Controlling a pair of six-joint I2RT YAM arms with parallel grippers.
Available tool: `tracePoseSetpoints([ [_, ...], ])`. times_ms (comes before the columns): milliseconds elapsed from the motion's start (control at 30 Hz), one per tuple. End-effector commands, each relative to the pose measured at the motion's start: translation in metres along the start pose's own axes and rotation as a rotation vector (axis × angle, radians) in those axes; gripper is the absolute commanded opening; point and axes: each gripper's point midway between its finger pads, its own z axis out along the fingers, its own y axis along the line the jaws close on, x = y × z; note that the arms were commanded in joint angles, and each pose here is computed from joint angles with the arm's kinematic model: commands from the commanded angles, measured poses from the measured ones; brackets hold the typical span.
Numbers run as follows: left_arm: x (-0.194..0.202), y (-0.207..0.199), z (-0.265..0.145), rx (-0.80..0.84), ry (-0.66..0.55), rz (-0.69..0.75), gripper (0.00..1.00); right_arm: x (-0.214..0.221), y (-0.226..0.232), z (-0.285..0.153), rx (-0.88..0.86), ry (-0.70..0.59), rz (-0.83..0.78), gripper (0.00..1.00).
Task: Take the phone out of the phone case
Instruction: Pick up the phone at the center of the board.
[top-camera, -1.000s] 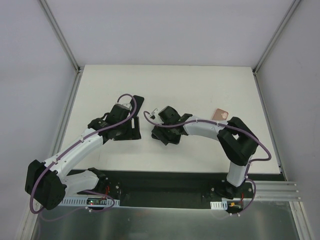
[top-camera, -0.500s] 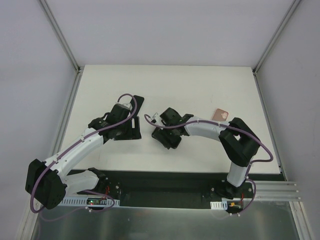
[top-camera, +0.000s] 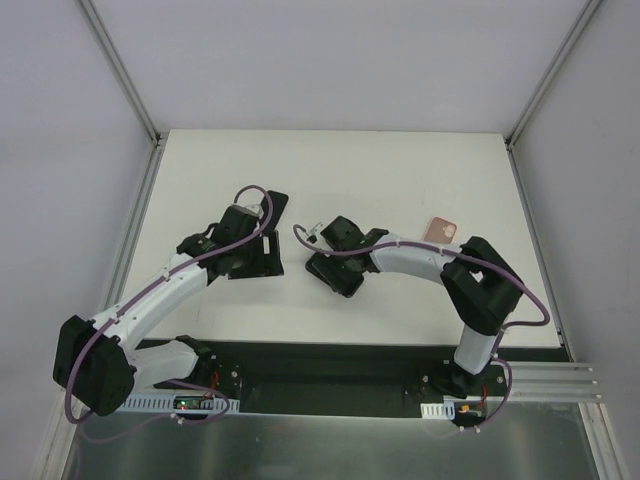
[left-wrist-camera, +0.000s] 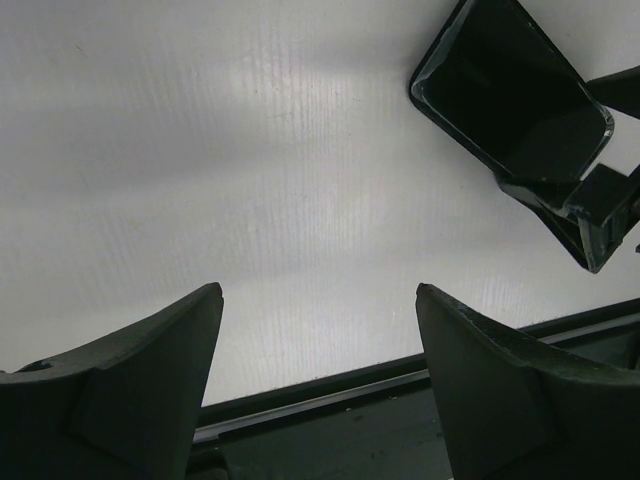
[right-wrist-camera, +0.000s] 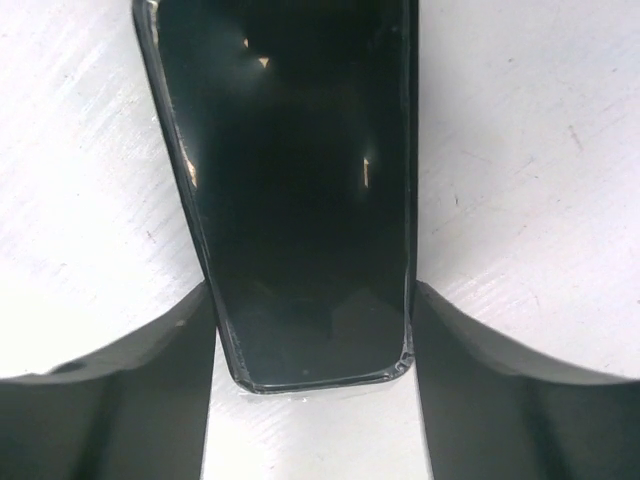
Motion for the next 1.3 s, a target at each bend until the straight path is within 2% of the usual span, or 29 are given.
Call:
tracePoseSetpoints([
  [0,-0.015,-0.009,0.001,0.054,-0.009,-0.051,0.78,0.015,-0.002,0.004,0.037,0.014,0.074,0.44],
  [67,-0.024,-0.01,-0.003,0.084,-0.018,-0.091,0.79,0.013,0.001,0.005,0.023,-0.001,0.103,0.33],
  [100,-0.03,-0.014,-0.006,0.107,-0.023,-0.099,0.79,0.012,0.003,0.004,0.018,-0.009,0.111,0.22],
  [233,-0.041,-0.024,-0.01,0.177,-0.012,-0.139,0.79,0.005,0.001,0.001,0.039,-0.038,0.156,0.01],
  [467,-0.047,-0.05,-0.006,0.33,-0.004,-0.199,0.82,-0.017,-0.005,-0.014,0.085,-0.137,0.265,0.01],
  [600,-0.043,-0.038,0.003,0.305,-0.041,-0.265,0.87,-0.027,-0.004,-0.024,0.074,-0.193,0.31,0.01],
  [700,-0.043,-0.03,0.005,0.297,-0.099,-0.263,0.91,-0.033,0.0,-0.029,0.045,-0.222,0.321,0.01],
  [833,-0.039,-0.023,0.008,0.274,-0.118,-0.272,0.92,-0.037,0.004,-0.035,0.026,-0.239,0.357,0.01],
  [933,-0.035,-0.026,0.006,0.314,-0.08,-0.349,0.91,-0.039,0.01,-0.037,-0.004,-0.233,0.39,0.01],
  [1067,-0.02,-0.034,0.02,0.364,0.076,-0.417,0.86,-0.04,0.015,-0.039,-0.026,-0.244,0.4,0.02],
  [1267,-0.013,-0.04,0.034,0.419,0.122,-0.476,0.83,-0.035,0.015,-0.042,0.007,-0.213,0.384,0.02],
])
